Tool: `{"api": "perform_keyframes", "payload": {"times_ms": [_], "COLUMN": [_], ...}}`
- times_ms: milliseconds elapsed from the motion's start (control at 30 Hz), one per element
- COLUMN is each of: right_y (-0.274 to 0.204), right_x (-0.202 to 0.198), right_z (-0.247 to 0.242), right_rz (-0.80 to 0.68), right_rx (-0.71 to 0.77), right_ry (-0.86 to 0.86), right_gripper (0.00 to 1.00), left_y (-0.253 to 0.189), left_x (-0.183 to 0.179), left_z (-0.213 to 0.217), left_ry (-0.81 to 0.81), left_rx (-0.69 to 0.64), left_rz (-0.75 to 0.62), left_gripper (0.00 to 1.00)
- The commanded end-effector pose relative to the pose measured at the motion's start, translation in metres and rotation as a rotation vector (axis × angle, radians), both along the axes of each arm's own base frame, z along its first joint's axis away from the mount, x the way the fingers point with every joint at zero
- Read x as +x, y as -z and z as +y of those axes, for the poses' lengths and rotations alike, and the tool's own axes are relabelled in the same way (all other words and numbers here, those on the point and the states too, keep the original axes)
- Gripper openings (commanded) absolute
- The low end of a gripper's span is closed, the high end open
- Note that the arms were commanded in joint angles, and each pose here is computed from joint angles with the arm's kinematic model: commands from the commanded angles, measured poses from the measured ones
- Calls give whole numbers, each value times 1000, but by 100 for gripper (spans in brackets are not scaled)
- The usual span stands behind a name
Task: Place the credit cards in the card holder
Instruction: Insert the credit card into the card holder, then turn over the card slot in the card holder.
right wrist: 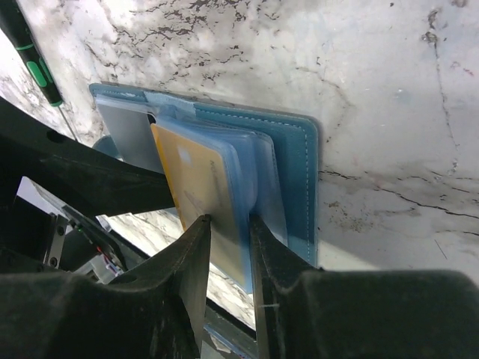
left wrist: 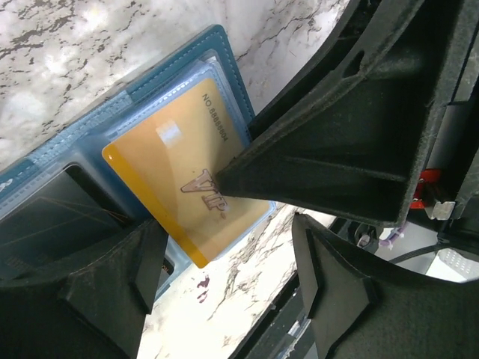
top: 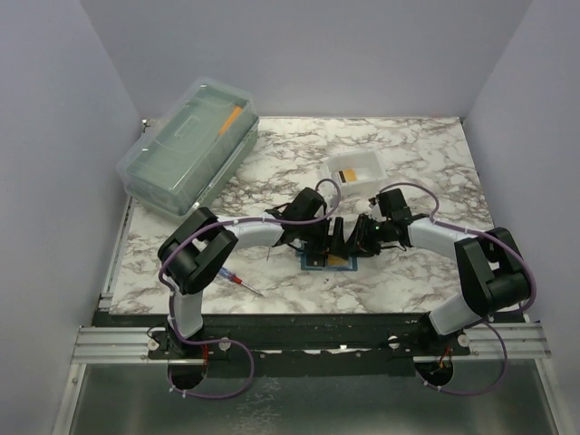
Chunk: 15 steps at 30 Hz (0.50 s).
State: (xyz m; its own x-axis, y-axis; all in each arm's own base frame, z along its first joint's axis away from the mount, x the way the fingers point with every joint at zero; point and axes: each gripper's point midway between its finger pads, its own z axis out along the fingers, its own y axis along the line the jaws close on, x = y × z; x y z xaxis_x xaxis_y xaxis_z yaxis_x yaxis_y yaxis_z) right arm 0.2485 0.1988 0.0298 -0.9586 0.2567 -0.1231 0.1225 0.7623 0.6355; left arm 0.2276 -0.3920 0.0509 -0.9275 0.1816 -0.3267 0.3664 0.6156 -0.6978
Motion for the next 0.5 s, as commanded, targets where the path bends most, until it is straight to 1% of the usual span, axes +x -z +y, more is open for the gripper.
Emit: {"api": "perform_keyframes", "payload": {"times_ms": [0, 67, 133, 300, 367, 467], "right_y": [-2, 2, 3, -2, -8, -14], "right_x": [-1, -5, -9, -8, -7, -7], "right_z": [4, -7, -17, -36, -35, -29], "right_rz": [-1, 5, 10, -8, -26, -36], "right_rx": [24, -23, -61, -159, -156, -116], "right_ry": [-9, 2, 16, 43, 38, 15], "right_gripper": [29, 29, 30, 39, 42, 42], "left_y": [23, 25, 24, 10, 4, -6], "left_x": [-15, -11, -8, -5, -5, -7], "left_z": [13, 21, 26, 28, 28, 29], "left_ry": [7, -2, -12, -14, -12, -15], "left_rx": [141, 177, 185, 156, 135, 102], "left_rz": [16, 18, 20, 20, 33, 58], "left_gripper": [75, 75, 75, 76, 76, 76]}}
